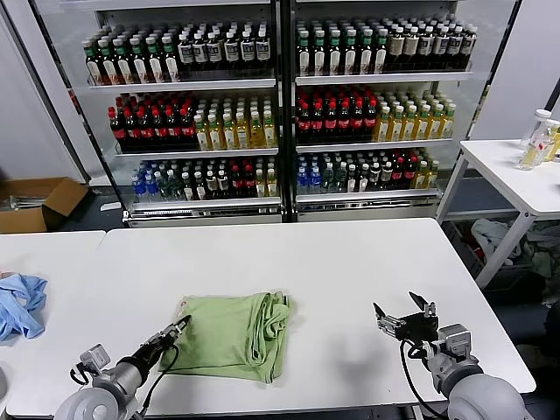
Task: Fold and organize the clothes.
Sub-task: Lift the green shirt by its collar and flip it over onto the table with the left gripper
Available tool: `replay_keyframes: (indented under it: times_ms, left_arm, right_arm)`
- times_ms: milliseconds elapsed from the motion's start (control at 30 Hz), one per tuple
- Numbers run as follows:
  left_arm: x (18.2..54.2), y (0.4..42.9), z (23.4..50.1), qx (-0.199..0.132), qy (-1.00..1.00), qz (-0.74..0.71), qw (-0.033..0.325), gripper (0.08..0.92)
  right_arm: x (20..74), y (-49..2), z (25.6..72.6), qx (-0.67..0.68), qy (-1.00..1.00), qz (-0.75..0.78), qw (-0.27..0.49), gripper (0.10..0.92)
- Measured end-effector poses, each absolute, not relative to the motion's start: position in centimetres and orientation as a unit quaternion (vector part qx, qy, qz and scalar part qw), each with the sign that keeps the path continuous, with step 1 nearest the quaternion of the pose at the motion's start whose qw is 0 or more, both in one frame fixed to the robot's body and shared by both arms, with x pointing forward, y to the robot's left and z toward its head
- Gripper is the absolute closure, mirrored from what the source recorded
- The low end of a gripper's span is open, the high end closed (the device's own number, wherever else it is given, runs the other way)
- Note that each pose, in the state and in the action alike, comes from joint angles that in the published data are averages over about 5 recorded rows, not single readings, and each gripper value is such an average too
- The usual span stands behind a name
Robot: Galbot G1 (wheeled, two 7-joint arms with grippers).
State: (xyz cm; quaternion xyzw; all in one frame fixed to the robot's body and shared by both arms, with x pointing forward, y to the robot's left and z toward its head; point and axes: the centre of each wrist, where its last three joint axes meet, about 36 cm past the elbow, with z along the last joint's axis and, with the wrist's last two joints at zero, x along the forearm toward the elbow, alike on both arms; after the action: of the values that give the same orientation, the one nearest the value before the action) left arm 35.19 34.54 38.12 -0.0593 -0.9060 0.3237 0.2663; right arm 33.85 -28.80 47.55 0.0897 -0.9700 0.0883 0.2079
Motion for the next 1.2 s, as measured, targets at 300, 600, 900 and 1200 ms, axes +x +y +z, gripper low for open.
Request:
replay_keyframes:
  times_ms: [300,600,900,1200]
  left_arm:
    - [35.3,34.9,38.1,-0.064,-0.889,0.379,0.251,0.897]
    - [35.1,36.2,39.3,-0.060,-0.883,0.405,0.228,0.904]
    - [34.8,43.1,45.5,-0.025,-0.925,0.337,0.172,0.904]
    - [34.6,45.4,53.9,-0.004,-0.975,0.189,0.119,0.904]
  right_arm:
    - [34.1,-28.7,47.5,0.090,-0.970,0.089,0.210,0.200]
    - [34.4,-28.7,47.7,0.091,-0.971,0.086,0.206,0.199]
    - [34.7,-28.7,48.4,0.093,-0.973,0.082,0.195,0.199]
    - [34.2,-28.5,48.8,0.094,-0.975,0.078,0.187,0.199]
